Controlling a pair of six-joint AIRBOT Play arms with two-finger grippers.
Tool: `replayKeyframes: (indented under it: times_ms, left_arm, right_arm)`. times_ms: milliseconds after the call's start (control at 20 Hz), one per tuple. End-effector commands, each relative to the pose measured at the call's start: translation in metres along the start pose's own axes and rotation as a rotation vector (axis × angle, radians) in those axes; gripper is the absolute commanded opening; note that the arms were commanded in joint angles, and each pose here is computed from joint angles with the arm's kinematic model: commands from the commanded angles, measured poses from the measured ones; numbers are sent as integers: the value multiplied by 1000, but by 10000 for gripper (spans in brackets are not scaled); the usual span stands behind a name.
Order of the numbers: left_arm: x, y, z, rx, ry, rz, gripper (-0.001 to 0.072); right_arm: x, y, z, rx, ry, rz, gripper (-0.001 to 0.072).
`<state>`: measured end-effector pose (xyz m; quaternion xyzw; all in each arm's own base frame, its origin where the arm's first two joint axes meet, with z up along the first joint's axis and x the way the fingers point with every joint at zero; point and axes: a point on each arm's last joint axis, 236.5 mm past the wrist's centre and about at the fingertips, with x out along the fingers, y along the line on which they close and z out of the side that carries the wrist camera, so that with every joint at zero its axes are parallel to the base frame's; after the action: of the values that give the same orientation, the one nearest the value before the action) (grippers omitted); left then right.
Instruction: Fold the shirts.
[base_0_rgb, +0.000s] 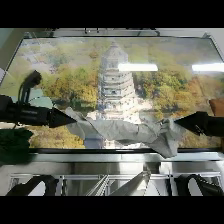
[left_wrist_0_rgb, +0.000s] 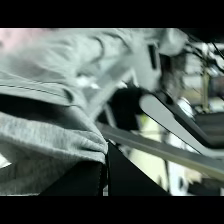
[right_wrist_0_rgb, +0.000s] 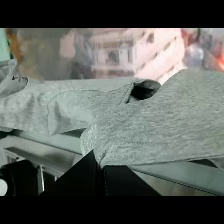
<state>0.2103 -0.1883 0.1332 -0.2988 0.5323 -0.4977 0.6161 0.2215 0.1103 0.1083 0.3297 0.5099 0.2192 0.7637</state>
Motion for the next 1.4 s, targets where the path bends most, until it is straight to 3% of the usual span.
replayKeyframes:
  times_ms: [0,150,250,300,350,450,550,650,800,950,1050,1200,1350]
  left_arm:
    - [2,-74,-12,219,44,-274,15]
    - [-29,-154,15,644,-108,-128,18]
    - [-74,-182,74,836,-342,131,20]
    - [-105,-173,109,780,-433,238,20]
    - [-122,-153,126,665,-435,243,20]
    - [-123,-81,130,309,-292,143,19]
    - [-99,-22,120,53,-209,31,16]
    - [-67,10,91,-102,-106,-46,15]
    - [-42,31,45,-173,34,-39,14]
    - [-40,-44,43,130,-54,-157,17]
    - [-47,-112,33,397,-97,-146,18]
    - [-59,-216,0,868,-139,-14,19]
    - [-74,-294,-31,1257,-212,180,20]
  right_arm:
    - [-17,79,-10,-182,-43,288,18]
    - [-97,193,31,-470,-444,635,18]
    - [-129,202,93,-461,-675,569,18]
    - [-129,188,126,-408,-717,510,18]
    - [-112,161,156,-309,-689,458,17]
    - [-39,89,164,-103,-411,360,17]
    - [19,49,121,-45,-119,320,17]
    - [41,34,91,-33,-15,283,16]
    - [28,46,73,-60,18,319,17]
    - [-40,141,47,-313,-80,649,18]
    - [-102,203,24,-492,-229,833,18]
    - [-174,272,-16,-790,-466,876,18]
    - [-214,319,-18,-978,-723,707,19]
